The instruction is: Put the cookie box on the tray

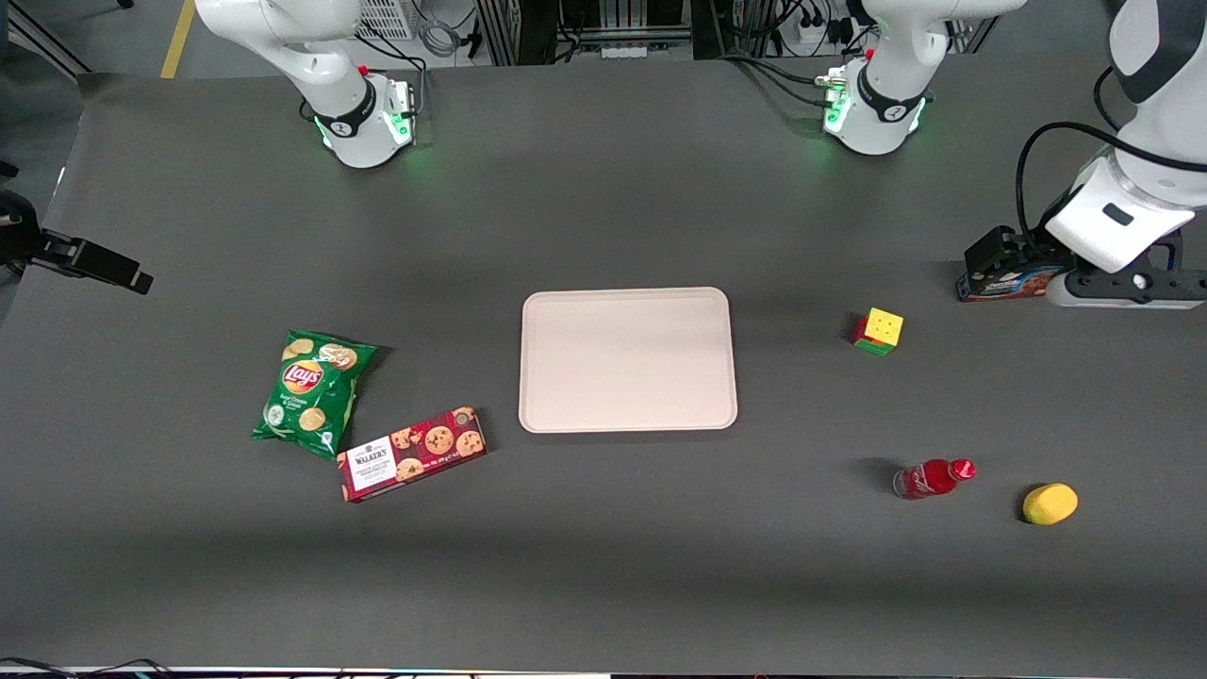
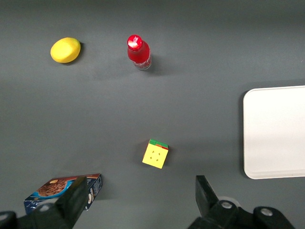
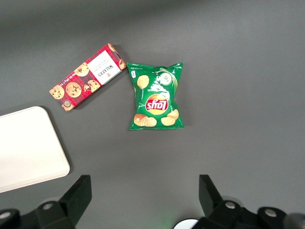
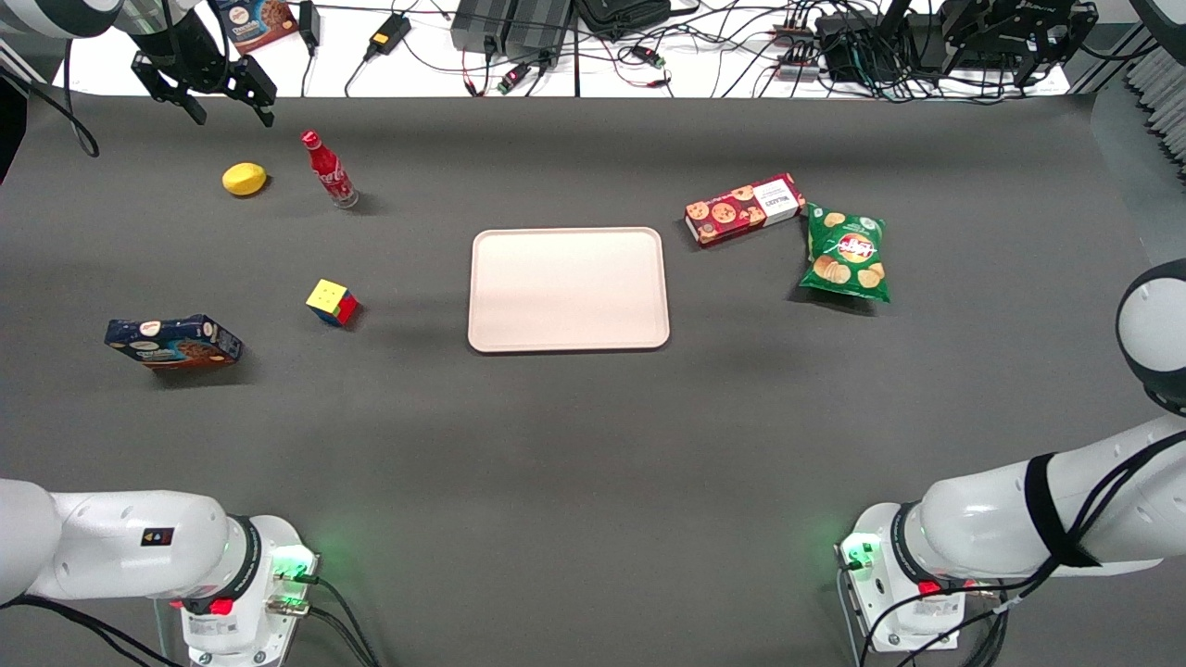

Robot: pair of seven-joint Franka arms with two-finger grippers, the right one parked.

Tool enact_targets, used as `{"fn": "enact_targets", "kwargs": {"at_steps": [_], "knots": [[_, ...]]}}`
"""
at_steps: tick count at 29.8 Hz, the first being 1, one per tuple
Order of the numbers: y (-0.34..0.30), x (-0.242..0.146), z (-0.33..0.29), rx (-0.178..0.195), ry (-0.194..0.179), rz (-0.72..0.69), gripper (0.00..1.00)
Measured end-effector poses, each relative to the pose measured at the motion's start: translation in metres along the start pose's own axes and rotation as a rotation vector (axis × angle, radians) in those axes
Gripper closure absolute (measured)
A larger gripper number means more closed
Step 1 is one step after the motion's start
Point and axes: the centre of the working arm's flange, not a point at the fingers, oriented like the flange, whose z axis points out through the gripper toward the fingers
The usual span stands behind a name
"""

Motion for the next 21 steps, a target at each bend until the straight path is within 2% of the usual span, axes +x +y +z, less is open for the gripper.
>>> {"fn": "enact_targets", "kwargs": {"at_steps": [14, 21], "knots": [[0.0007, -0.0001, -0.0032, 0.0, -0.009, 0.022, 0.0], [0.0006, -0.0006, -0.0028, 0.0, -0.014, 0.152, 0.0]]}}
